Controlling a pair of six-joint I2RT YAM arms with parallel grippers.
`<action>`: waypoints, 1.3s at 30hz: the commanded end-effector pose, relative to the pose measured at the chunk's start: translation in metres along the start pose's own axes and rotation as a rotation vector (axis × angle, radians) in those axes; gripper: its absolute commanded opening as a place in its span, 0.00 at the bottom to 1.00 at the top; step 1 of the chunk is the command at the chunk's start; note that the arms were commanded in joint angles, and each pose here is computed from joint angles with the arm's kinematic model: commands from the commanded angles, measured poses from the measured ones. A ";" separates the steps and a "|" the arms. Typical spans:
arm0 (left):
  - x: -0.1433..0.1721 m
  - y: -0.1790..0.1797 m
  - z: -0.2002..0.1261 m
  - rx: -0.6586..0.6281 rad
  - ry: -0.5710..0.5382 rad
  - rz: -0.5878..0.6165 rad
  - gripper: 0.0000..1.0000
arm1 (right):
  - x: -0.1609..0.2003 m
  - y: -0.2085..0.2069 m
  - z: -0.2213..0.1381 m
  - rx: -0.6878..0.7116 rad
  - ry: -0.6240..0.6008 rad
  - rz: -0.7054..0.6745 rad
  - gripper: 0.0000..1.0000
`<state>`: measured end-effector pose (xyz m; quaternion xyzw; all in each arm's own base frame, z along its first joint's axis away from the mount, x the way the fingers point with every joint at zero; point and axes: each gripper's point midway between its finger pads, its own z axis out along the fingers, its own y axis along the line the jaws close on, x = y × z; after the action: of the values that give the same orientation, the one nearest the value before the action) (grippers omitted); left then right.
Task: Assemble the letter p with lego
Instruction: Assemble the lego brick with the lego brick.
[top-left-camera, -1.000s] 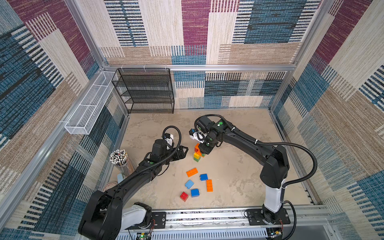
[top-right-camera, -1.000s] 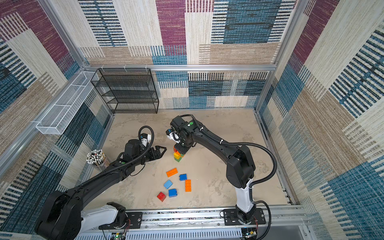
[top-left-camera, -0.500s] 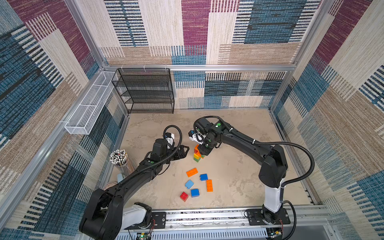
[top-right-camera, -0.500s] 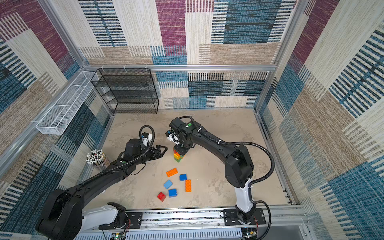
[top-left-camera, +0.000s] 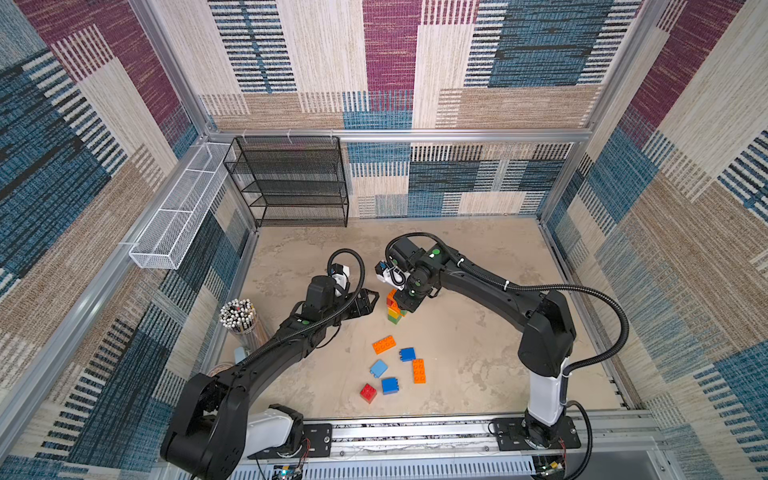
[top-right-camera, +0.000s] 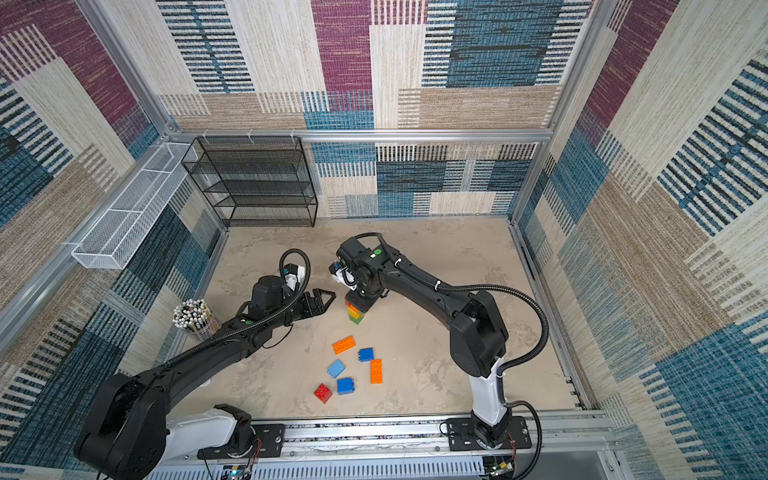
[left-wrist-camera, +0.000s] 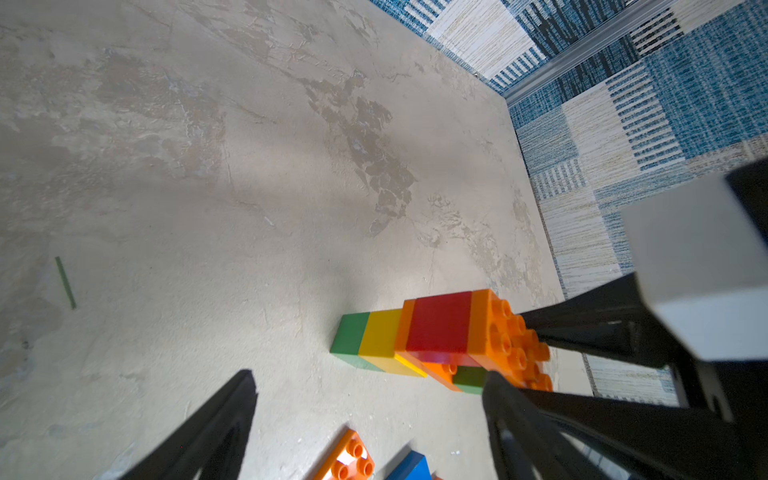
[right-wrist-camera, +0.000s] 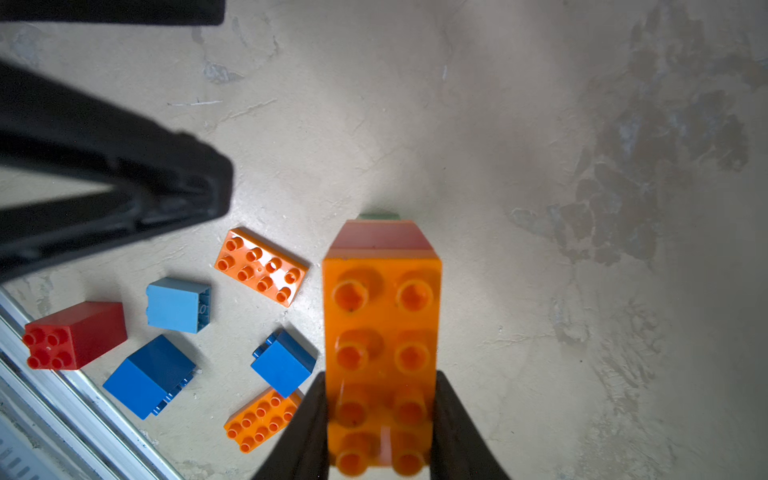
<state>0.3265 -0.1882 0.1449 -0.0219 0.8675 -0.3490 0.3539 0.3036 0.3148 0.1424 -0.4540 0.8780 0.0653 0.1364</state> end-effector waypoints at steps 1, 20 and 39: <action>-0.009 -0.012 0.001 0.042 -0.021 0.013 0.87 | 0.009 -0.001 -0.001 0.017 0.030 0.015 0.16; -0.006 -0.013 0.005 0.043 -0.009 0.016 0.87 | 0.011 0.002 -0.009 0.026 0.018 -0.009 0.16; -0.004 -0.013 0.007 0.038 -0.007 0.019 0.87 | 0.015 0.003 -0.011 0.027 0.015 0.027 0.17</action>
<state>0.3271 -0.1976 0.1430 -0.0124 0.8686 -0.3522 0.3484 0.2920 0.3013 0.1476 -0.4480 0.8827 0.0477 0.1332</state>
